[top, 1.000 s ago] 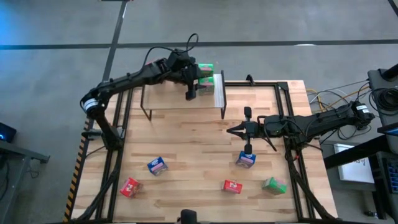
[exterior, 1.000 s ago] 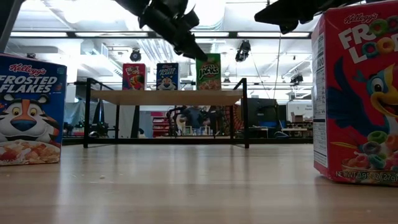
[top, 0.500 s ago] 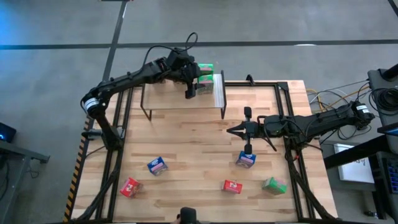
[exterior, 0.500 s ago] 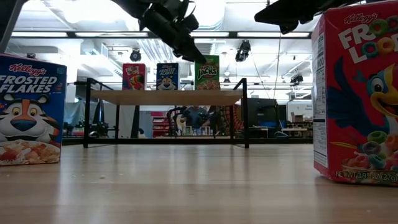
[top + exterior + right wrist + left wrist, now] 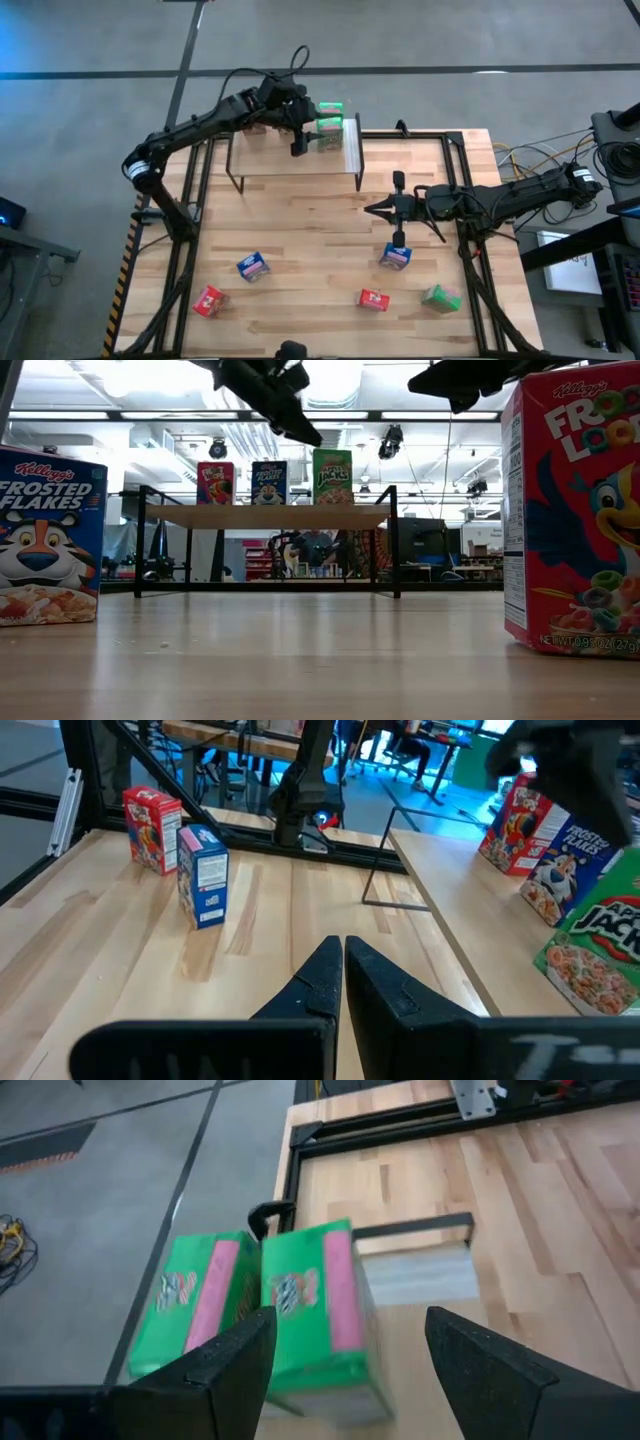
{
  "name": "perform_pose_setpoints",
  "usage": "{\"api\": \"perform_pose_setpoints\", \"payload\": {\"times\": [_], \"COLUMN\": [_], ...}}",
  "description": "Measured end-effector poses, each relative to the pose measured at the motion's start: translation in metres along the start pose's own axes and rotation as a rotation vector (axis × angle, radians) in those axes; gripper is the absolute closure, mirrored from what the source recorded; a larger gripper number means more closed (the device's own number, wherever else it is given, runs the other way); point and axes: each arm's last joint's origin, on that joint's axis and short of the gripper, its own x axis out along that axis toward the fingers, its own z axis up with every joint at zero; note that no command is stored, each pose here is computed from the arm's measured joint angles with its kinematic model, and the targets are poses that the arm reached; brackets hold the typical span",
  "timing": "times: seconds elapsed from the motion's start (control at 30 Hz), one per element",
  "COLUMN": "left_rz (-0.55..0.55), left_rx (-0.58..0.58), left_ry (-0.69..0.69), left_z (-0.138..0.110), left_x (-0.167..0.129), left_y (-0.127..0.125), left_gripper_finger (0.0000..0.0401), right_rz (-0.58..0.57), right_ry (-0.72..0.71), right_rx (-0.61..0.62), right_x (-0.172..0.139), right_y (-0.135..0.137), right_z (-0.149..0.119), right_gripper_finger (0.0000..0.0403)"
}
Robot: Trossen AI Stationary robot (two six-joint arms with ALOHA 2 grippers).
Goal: Stack cereal on shelf
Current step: Put the left green cereal box on the shelf aligned with the green cereal box
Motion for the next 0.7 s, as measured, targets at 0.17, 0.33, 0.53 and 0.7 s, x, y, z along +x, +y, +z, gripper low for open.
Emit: {"api": "perform_pose_setpoints", "payload": {"times": [0.17, 0.33, 0.53, 0.7], "left_rz": [-0.017, -0.029, -0.025, 0.116], "left_rx": [0.000, 0.010, 0.010, 0.018], "left_ry": [0.015, 0.008, 0.043, 0.072], "left_z": [0.000, -0.005, -0.026, -0.038], "left_x": [-0.019, -0.028, -0.010, 0.001], "left_y": [-0.010, -0.021, -0.032, -0.031], "left_gripper_finger": [0.0169, 0.0195, 0.0263, 0.0330], "right_rz": [-0.118, -0.154, -0.186, -0.188], "right_ry": [0.018, 0.028, 0.044, 0.050], "right_rx": [0.003, 0.010, -0.004, -0.017], "right_x": [0.000, 0.002, 0.002, 0.003], "right_y": [-0.006, -0.015, -0.023, -0.024], "right_z": [-0.001, -0.003, -0.005, -0.005], "right_gripper_finger": [0.0394, 0.0394, 0.0394, 0.0394]}}
